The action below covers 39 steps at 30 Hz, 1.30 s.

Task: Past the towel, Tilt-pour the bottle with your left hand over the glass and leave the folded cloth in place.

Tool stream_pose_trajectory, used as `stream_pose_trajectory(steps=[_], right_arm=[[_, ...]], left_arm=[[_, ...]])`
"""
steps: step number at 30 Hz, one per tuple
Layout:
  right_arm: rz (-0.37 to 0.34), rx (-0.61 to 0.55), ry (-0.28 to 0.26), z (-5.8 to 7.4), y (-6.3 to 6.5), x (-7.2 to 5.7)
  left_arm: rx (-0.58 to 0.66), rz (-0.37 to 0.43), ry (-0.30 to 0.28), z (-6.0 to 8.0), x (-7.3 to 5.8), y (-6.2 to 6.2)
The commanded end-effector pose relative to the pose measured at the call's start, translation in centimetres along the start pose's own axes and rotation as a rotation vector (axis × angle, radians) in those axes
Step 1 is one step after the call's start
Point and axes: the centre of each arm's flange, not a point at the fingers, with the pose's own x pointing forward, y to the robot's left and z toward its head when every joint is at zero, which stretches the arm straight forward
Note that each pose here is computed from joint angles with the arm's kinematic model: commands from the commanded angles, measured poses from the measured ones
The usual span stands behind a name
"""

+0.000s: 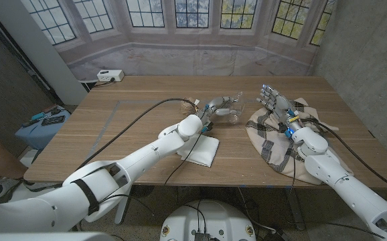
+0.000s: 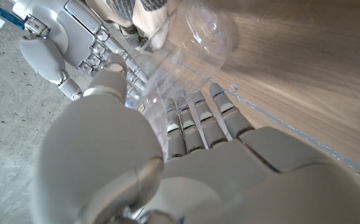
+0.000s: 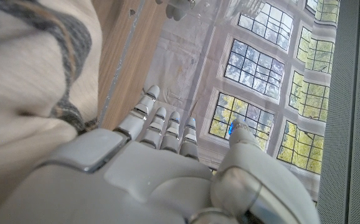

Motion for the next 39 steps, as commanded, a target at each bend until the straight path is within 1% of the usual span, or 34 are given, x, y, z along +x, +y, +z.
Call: stream_pose_trajectory(steps=[1,9,10,21,33,39], right_arm=[[0.0,0.005,0.006,-0.2,0.1,-0.2],[0.005,0.002,0.004,0.0,0.4,-0.1],[0.009,-0.003,0.004,0.2,0.5,0.0],[0.025,-0.013,0.001,0.8,0.9,0.3],[0.042,-0.019,-0.006,1.2,1.3,0.5],[0.048,-0.018,-0.01,1.4,1.3,0.7]], left_arm=[[0.005,0.029,-0.022,0.1,-0.2,-0.1],[0.017,0.035,-0.027,0.8,-0.7,0.9],[0.017,0.037,-0.028,0.9,-0.9,1.1],[0.035,0.022,-0.014,1.8,-2.4,2.1],[0.09,-0.005,-0.017,3.1,-3.0,3.2],[0.117,-0.013,-0.018,3.7,-3.1,3.9]])
